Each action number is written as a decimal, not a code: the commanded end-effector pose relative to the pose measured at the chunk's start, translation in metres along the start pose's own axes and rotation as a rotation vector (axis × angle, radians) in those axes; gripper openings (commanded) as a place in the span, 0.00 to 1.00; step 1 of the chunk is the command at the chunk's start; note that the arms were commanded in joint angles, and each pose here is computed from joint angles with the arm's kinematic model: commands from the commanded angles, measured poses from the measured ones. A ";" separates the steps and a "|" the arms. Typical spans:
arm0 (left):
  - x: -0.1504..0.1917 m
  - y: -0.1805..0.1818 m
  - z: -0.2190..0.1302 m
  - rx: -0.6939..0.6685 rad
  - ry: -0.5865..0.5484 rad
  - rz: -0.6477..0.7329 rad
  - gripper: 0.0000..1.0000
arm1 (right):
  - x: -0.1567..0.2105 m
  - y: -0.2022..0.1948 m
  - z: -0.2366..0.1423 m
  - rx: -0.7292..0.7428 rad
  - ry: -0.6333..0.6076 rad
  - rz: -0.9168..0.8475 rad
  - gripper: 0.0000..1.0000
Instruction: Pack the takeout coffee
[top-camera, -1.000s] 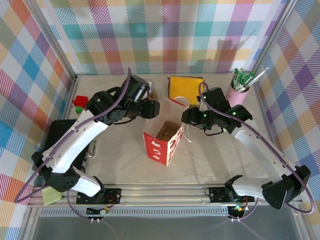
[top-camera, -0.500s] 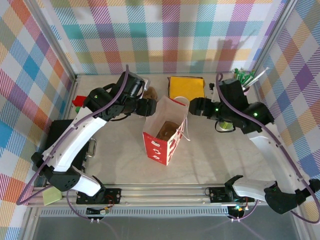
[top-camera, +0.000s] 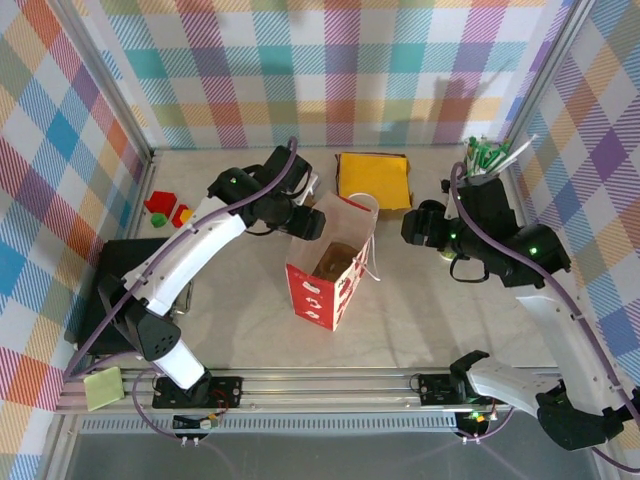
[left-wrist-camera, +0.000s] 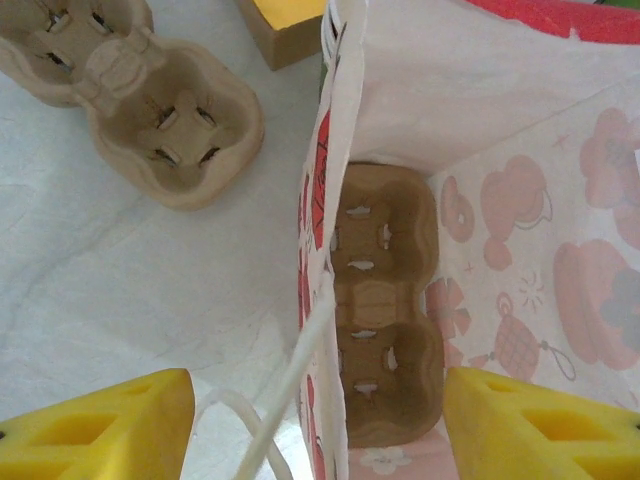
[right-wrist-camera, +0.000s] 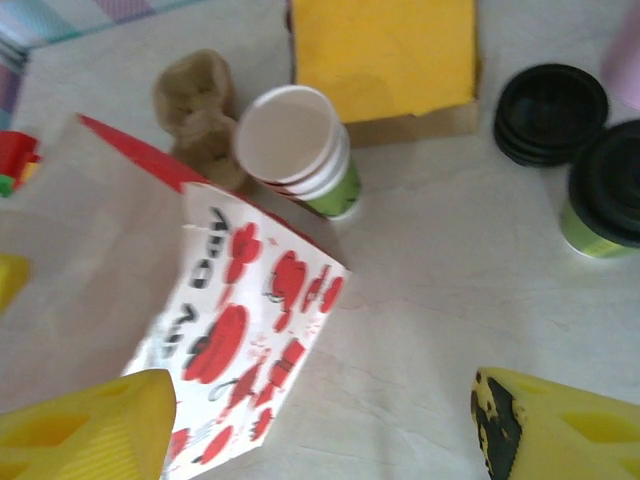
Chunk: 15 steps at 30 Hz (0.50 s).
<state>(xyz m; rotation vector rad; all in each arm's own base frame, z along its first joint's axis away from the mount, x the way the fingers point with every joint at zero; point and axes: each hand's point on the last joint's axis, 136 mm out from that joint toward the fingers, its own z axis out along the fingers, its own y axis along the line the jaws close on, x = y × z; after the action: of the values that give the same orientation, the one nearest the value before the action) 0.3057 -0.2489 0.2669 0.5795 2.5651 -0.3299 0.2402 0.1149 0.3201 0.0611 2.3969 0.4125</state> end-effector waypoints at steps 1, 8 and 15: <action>-0.011 0.002 -0.004 -0.005 -0.045 0.030 0.62 | 0.010 -0.019 0.005 0.085 0.042 0.001 0.78; -0.021 0.013 0.004 -0.071 -0.069 0.076 0.51 | 0.019 -0.032 0.018 0.114 0.060 0.042 0.78; -0.029 0.009 0.019 -0.053 -0.063 0.077 0.35 | 0.018 -0.053 0.027 0.180 0.062 0.042 0.78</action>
<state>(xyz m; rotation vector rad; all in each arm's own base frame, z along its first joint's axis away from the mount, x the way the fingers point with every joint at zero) 0.3317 -0.2539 0.2600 0.6390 2.5013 -0.2432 0.2447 0.0840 0.2755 0.1815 2.5003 0.2667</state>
